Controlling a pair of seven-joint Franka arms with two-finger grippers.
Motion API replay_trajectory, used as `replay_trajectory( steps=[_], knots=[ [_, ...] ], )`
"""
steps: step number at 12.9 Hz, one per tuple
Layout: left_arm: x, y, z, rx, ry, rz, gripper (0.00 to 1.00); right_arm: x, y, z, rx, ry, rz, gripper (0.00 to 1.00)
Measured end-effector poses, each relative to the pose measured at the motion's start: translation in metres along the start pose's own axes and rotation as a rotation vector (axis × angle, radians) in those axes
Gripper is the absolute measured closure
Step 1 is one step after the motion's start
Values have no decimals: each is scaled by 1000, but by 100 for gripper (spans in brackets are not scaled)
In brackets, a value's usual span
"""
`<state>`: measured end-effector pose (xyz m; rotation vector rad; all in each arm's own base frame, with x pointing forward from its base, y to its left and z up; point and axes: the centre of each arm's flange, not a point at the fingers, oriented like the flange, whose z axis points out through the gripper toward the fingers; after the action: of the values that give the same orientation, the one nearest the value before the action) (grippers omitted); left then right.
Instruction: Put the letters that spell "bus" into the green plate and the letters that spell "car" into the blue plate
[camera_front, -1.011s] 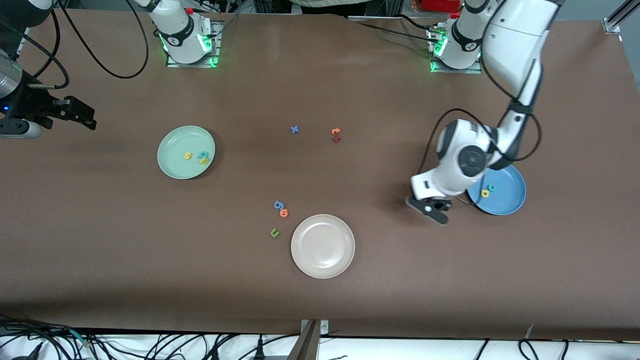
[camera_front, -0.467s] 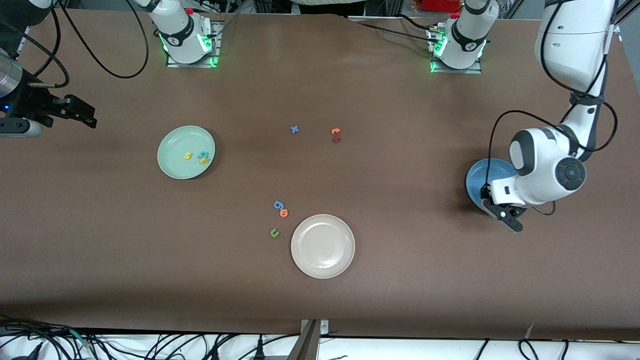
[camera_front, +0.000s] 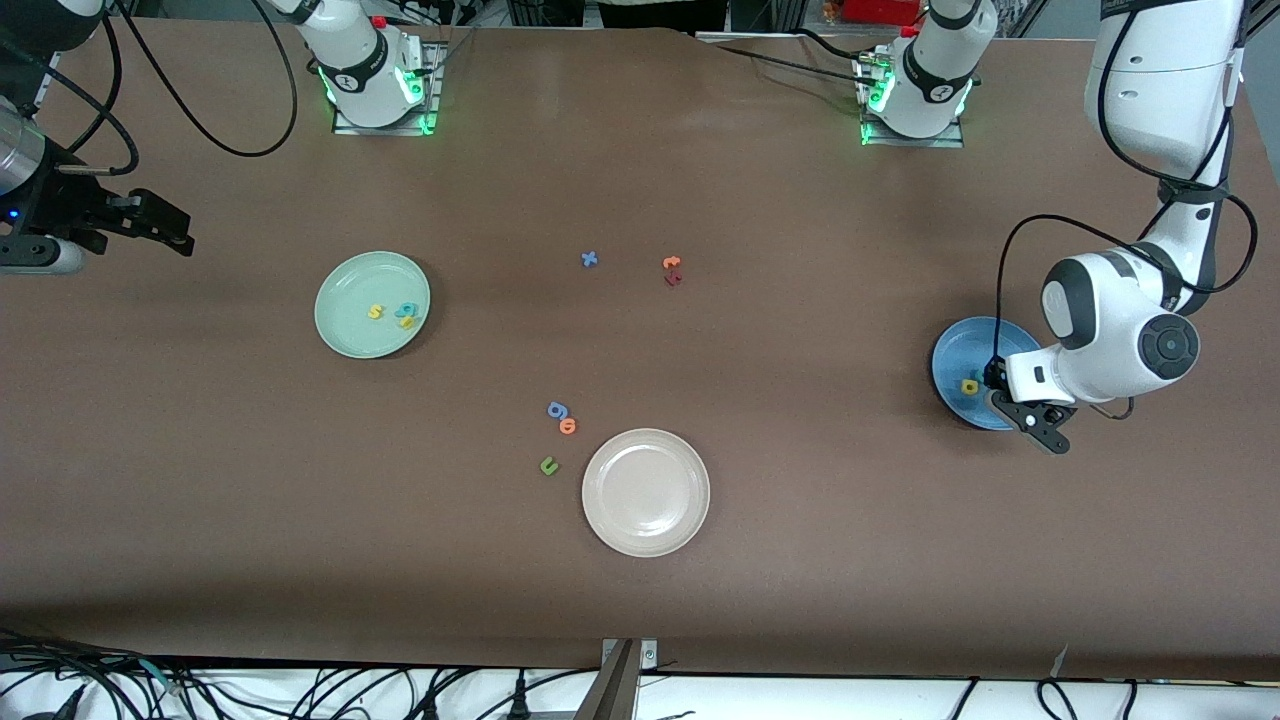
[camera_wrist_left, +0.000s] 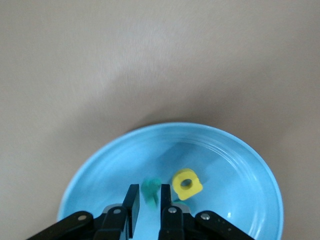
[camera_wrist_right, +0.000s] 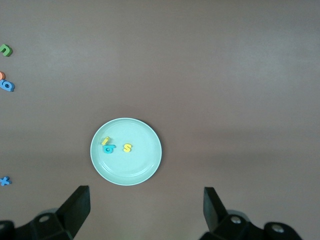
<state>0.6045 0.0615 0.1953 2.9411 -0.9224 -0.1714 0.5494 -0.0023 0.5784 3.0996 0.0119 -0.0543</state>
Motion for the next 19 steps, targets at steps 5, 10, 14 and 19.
replay_trajectory(
  steps=[5, 10, 14, 19],
  knots=[
    [0, -4, -24, 5, 23, -52, 32, 0, 0, 0, 0, -1, 0, 0],
    [-20, -20, -167, 72, 155, -63, 0, 0, 0, 0, 0, -1, 0, 0],
    [-48, -15, -260, 138, 277, -72, 0, 0, 0, 0, 0, -1, 0, 0],
    [-72, -11, -328, 110, 262, -79, 0, 0, -2, 0, 21, -2, 2, 0]
  ],
)
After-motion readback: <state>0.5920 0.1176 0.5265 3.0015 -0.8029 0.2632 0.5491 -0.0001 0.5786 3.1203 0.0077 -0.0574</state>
